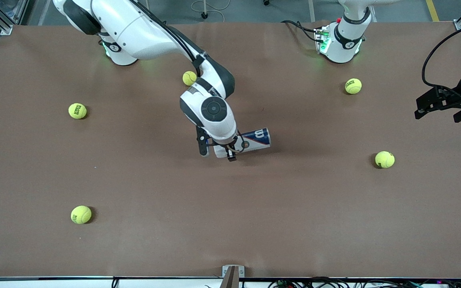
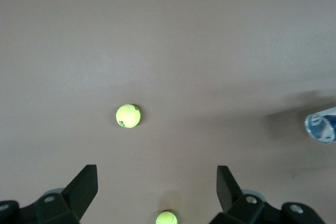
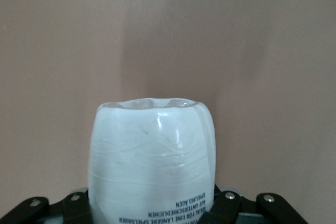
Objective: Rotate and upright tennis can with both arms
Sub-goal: 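Carry the can to the table middle while the left gripper approaches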
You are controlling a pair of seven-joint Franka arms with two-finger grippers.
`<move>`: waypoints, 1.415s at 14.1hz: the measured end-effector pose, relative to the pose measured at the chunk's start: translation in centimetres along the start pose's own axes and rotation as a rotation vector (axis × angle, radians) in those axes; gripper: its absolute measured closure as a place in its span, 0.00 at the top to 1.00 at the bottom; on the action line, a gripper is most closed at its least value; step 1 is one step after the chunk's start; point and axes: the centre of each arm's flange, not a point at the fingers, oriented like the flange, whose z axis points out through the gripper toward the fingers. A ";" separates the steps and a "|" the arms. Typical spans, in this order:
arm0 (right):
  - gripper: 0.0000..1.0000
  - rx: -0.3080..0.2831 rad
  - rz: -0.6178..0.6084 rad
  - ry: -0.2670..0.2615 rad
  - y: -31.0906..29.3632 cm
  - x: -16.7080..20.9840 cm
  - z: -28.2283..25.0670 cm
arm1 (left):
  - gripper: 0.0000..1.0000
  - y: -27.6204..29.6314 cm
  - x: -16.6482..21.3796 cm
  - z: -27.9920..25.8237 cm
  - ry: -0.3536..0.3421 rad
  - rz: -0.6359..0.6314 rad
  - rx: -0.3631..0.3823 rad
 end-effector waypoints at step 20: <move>0.85 0.063 -0.032 0.081 1.1 -5.0 7.6 | 1.00 0.0 0.0 0.0 -0.001 0.000 0.000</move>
